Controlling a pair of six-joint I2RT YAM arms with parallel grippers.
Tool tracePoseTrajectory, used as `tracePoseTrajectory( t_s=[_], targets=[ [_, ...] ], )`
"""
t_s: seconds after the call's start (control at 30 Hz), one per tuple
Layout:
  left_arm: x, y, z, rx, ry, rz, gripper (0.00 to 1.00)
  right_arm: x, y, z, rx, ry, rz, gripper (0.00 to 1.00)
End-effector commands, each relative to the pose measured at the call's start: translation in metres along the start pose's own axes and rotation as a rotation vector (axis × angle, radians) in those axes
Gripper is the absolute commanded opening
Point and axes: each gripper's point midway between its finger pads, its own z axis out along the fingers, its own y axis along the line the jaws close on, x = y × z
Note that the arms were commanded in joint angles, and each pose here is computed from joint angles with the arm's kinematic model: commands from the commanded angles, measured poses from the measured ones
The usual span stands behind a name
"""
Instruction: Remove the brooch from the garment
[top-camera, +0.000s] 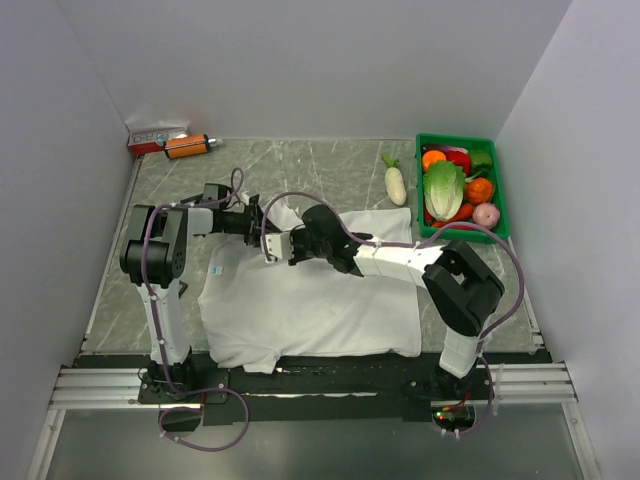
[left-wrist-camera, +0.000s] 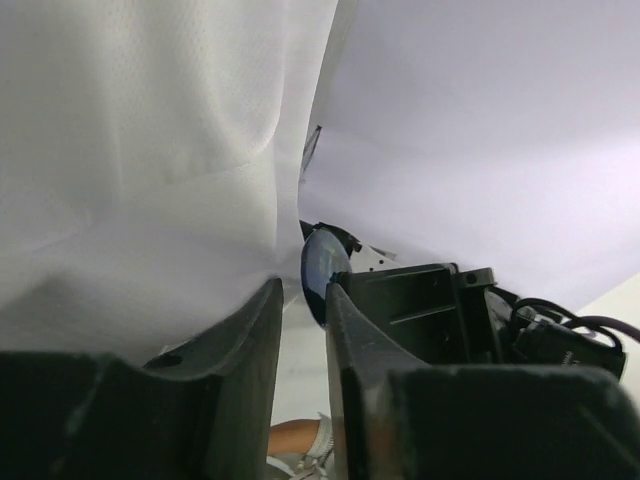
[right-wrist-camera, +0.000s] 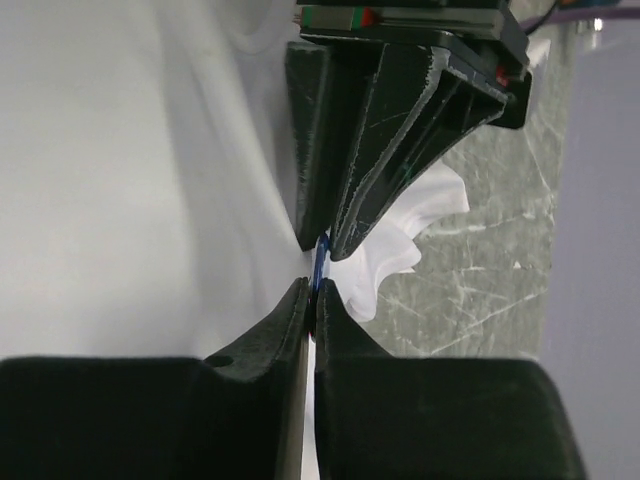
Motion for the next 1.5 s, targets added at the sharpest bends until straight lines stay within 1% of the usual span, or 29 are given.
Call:
tracePoseTrajectory(
  t_s=[0.0, 0.07, 0.1, 0.13, 0.17, 0.2, 0.23, 0.3, 0.33, 0.37, 0.43, 0.5, 0.57, 0.63, 0.7, 0.73, 0.8, 0.87, 0.9, 0.93, 0.97, 1.0, 1.07, 1.13, 1.23, 1.3, 1.37, 1.43, 1.47],
  targets=[
    [-0.005, -0.019, -0.006, -0.010, -0.002, 0.097, 0.32, -0.002, -0.030, -0.003, 0.072, 0.031, 0.060, 0.00],
    [-0.009, -0.021, -0.007, -0.017, -0.018, 0.152, 0.36, -0.007, -0.038, -0.010, 0.054, 0.015, 0.182, 0.00],
    [-0.010, -0.025, -0.008, -0.016, -0.020, 0.167, 0.37, 0.006, -0.018, -0.016, -0.049, 0.067, 0.259, 0.00],
    [-0.014, -0.025, -0.011, -0.037, -0.042, 0.221, 0.37, -0.003, -0.022, -0.019, -0.071, 0.042, 0.374, 0.00],
    [-0.015, -0.026, -0.013, -0.054, -0.049, 0.246, 0.38, -0.002, -0.018, -0.023, -0.106, 0.051, 0.454, 0.00],
    [-0.020, -0.031, -0.015, -0.073, -0.065, 0.292, 0.39, 0.010, -0.010, -0.031, -0.150, 0.093, 0.555, 0.00],
    [-0.020, -0.030, -0.019, -0.111, -0.080, 0.344, 0.39, 0.004, -0.012, -0.034, -0.174, 0.080, 0.698, 0.00],
    [-0.024, -0.035, -0.024, -0.146, -0.106, 0.418, 0.41, 0.007, -0.010, -0.040, -0.201, 0.096, 0.848, 0.00],
    [-0.022, -0.041, -0.027, -0.153, -0.115, 0.479, 0.41, 0.014, -0.010, -0.046, -0.198, 0.103, 0.960, 0.00],
    [-0.023, -0.041, -0.029, -0.164, -0.126, 0.508, 0.41, 0.011, -0.007, -0.048, -0.210, 0.082, 0.987, 0.00],
    [-0.020, -0.043, -0.033, -0.184, -0.143, 0.570, 0.41, 0.003, -0.001, -0.057, -0.240, 0.049, 0.982, 0.00],
    [-0.018, -0.043, -0.034, -0.188, -0.153, 0.617, 0.41, -0.010, 0.004, -0.063, -0.303, 0.006, 1.000, 0.00],
    [-0.017, -0.049, -0.037, -0.195, -0.167, 0.720, 0.41, -0.023, 0.009, -0.073, -0.362, -0.037, 1.037, 0.00],
    [-0.009, -0.053, -0.040, -0.178, -0.153, 0.861, 0.41, -0.033, 0.015, -0.084, -0.399, -0.065, 1.061, 0.00],
    [-0.005, -0.048, -0.040, -0.181, -0.134, 1.014, 0.41, -0.031, 0.020, -0.097, -0.438, -0.061, 1.095, 0.00],
    [0.000, -0.053, -0.038, -0.176, -0.129, 1.064, 0.42, -0.028, 0.023, -0.100, -0.460, -0.070, 1.096, 0.00],
    [0.002, -0.054, -0.031, -0.184, -0.116, 1.134, 0.42, -0.016, 0.032, -0.107, -0.529, -0.068, 1.155, 0.00],
    [0.007, -0.054, -0.011, -0.190, -0.067, 1.165, 0.42, -0.007, 0.031, -0.104, -0.549, -0.063, 1.204, 0.00],
    [0.004, -0.044, -0.003, -0.220, -0.051, 1.151, 0.41, 0.001, 0.032, -0.099, -0.562, -0.059, 1.264, 0.00],
    [0.010, -0.042, 0.011, -0.217, -0.018, 1.153, 0.40, 0.007, 0.029, -0.095, -0.549, -0.053, 1.295, 0.00],
    [0.010, -0.039, 0.017, -0.215, -0.008, 1.150, 0.39, 0.012, 0.025, -0.091, -0.526, -0.046, 1.325, 0.00],
    [0.006, -0.031, 0.026, -0.219, -0.005, 1.115, 0.38, 0.021, 0.015, -0.085, -0.474, -0.056, 1.367, 0.00],
    [0.002, -0.025, 0.036, -0.238, -0.001, 1.079, 0.34, 0.034, 0.005, -0.079, -0.387, -0.045, 1.397, 0.00],
    [0.004, -0.019, 0.042, -0.226, 0.028, 1.050, 0.32, 0.043, -0.006, -0.074, -0.288, -0.065, 1.417, 0.00],
    [0.010, -0.015, 0.043, -0.207, 0.070, 1.038, 0.32, 0.049, -0.012, -0.069, -0.242, -0.095, 1.473, 0.00],
    [0.012, -0.013, 0.045, -0.191, 0.091, 1.022, 0.31, 0.045, -0.007, -0.062, -0.291, -0.112, 1.547, 0.00],
    [0.017, -0.014, 0.046, -0.155, 0.111, 1.013, 0.31, 0.040, -0.008, -0.057, -0.329, -0.153, 1.568, 0.00],
    [0.021, -0.015, 0.048, -0.133, 0.119, 0.995, 0.31, 0.040, 0.000, -0.053, -0.370, -0.150, 1.626, 0.00],
    [0.023, -0.016, 0.050, -0.124, 0.122, 0.996, 0.31, 0.038, -0.003, -0.051, -0.376, -0.179, 1.616, 0.02]
  ],
)
